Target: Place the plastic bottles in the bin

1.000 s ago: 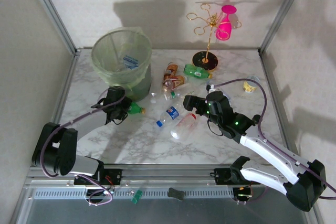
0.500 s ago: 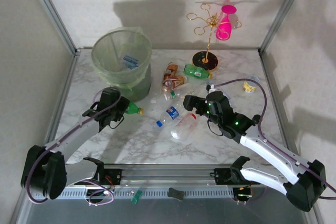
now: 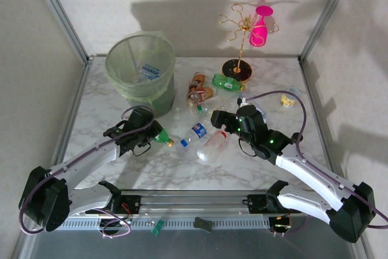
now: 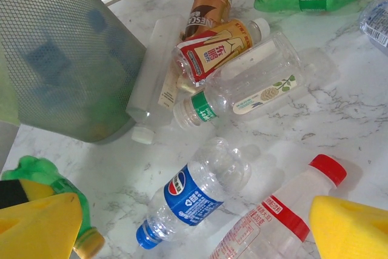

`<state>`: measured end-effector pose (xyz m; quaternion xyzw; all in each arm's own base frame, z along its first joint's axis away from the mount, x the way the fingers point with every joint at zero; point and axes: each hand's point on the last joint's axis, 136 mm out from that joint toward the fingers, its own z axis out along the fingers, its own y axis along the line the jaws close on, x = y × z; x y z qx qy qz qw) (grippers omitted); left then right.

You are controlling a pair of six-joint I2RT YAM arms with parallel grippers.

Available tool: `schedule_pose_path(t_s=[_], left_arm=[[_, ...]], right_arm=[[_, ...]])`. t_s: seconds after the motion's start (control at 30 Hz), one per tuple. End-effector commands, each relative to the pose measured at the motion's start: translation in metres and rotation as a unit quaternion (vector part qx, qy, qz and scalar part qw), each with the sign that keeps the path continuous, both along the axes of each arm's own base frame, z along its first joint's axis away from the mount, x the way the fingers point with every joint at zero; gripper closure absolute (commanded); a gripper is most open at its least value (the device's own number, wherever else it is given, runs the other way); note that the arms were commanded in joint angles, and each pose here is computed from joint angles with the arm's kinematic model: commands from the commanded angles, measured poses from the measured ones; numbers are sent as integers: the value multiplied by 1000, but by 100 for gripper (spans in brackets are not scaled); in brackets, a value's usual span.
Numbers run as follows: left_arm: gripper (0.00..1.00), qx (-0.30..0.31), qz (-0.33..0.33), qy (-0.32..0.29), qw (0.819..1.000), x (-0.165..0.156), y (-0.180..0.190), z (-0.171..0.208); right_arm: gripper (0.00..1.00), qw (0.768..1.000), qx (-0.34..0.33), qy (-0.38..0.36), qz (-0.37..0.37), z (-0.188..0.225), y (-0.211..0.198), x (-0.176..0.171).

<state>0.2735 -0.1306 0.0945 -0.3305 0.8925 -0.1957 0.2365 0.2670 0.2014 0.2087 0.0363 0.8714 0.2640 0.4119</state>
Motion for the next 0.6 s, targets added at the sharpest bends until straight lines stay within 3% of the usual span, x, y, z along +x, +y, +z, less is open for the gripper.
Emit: schedule_pose_path(t_s=[0.0,0.4,0.57], left_arm=[[48,41,-20,23,999,-8,1,-9],[42,78,-81,51,992,-12,-10,-26],[42,82,-87,17,993,-1,-13,-1]], right_arm=[[4,1000,15,-9,-5,11,1,3],[4,1000,13,-10,-6,13,2,5],[4,1000,10,-12,-6,16,1,5]])
